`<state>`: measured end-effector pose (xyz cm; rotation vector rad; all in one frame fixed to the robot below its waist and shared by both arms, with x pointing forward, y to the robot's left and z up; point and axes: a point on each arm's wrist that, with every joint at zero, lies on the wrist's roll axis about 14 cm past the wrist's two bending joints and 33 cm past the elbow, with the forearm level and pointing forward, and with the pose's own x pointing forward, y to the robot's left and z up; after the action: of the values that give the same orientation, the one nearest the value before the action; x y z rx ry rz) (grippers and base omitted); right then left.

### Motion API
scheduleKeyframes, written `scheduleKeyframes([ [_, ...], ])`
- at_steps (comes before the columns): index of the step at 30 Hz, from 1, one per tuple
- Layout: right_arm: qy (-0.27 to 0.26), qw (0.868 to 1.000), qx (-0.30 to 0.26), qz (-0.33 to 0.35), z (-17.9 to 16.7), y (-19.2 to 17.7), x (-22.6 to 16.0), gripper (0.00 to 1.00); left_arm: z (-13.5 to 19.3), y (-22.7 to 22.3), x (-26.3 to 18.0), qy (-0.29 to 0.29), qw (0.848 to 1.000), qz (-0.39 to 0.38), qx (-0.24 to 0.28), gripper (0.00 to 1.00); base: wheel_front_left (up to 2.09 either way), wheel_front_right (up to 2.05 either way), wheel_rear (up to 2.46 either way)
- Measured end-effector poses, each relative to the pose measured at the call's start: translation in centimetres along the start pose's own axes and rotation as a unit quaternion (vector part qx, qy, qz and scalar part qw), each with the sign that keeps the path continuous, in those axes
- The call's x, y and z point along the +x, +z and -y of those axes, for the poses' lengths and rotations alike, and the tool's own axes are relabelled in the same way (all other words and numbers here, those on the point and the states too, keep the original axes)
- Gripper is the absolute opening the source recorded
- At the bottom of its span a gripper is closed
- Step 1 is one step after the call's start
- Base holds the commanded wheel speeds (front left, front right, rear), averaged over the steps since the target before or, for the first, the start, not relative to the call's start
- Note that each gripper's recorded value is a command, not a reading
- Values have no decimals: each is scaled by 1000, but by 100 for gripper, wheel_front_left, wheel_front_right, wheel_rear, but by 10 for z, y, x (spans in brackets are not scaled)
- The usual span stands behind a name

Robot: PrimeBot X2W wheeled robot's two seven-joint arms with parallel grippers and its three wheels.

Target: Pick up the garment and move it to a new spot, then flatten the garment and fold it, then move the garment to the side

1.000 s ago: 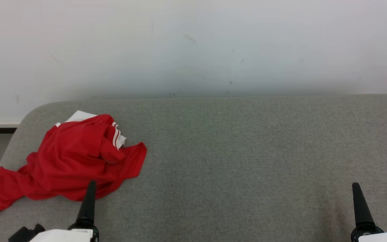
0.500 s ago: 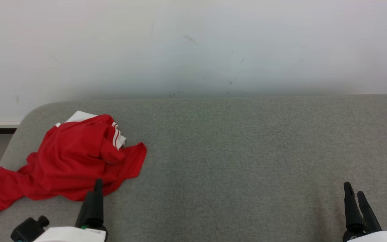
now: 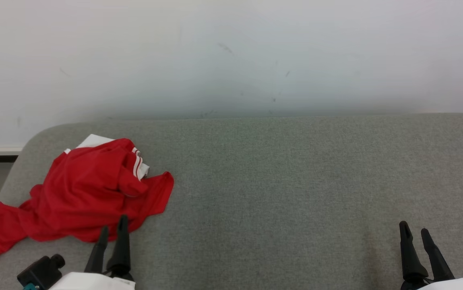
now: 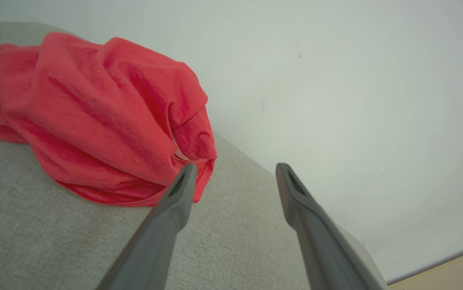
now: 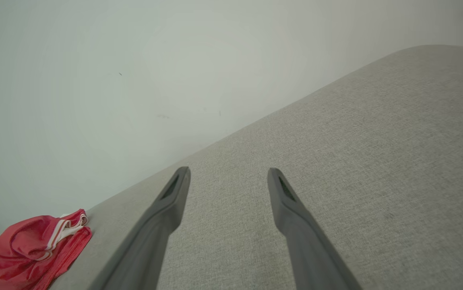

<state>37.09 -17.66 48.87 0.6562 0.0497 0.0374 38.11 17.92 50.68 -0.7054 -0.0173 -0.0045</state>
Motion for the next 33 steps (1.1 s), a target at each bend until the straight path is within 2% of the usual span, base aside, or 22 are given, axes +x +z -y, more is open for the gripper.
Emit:
scheduleKeyframes([
  [17, 11, 996, -94, -8, -1, -9, -3, 100, 8, 0, -1, -21, 994, 7, 110, 100, 0, 0, 0],
  [33, 20, 986, -164, -8, -1, -13, -7, 100, 15, -6, -5, -42, 981, 7, 187, 100, 0, 0, 0],
])
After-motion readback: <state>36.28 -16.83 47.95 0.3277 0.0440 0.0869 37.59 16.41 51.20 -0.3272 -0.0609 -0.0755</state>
